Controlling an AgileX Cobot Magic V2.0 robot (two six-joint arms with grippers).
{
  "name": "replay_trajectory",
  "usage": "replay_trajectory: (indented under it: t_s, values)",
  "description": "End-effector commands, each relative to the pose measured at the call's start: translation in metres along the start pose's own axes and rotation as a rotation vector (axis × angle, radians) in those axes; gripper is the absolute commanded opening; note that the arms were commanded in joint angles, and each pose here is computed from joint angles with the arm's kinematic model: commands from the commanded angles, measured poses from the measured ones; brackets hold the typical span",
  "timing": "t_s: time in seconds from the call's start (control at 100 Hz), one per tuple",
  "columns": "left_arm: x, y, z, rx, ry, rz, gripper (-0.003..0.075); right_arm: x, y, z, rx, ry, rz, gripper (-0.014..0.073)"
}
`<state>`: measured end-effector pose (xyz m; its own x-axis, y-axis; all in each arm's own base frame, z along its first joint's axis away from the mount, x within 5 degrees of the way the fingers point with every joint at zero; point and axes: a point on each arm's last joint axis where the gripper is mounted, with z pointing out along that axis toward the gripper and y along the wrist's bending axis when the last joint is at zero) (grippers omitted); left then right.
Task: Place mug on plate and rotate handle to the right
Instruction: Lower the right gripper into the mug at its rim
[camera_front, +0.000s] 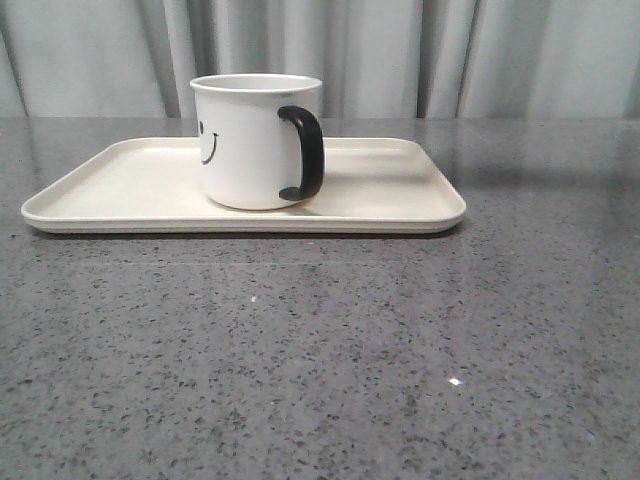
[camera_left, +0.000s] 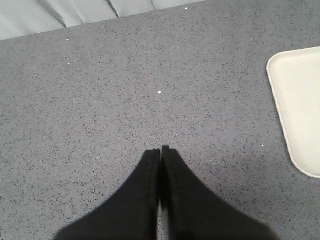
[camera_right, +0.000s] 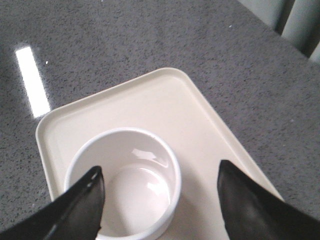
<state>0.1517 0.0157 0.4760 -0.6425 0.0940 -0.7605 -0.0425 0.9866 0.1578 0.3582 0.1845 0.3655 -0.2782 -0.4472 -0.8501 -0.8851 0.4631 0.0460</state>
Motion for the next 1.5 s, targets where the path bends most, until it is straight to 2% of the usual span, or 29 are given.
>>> replay_trajectory:
  t_s: [0.0,0.64,1.49]
  values:
    - [-0.008,0.002,-0.010,-0.011,-0.100,-0.014,-0.0020,-0.018,0.009,-0.016,0.013,-0.061,-0.006,0.0487]
    - [-0.008,0.002,-0.010,-0.008,-0.098,-0.015,-0.0020,0.002,-0.004,0.008,0.000,0.039,0.057,0.0487]
    - [-0.008,0.000,-0.010,0.009,-0.099,-0.021,-0.0020,0.008,-0.003,0.030,-0.011,0.055,0.091,0.0487]
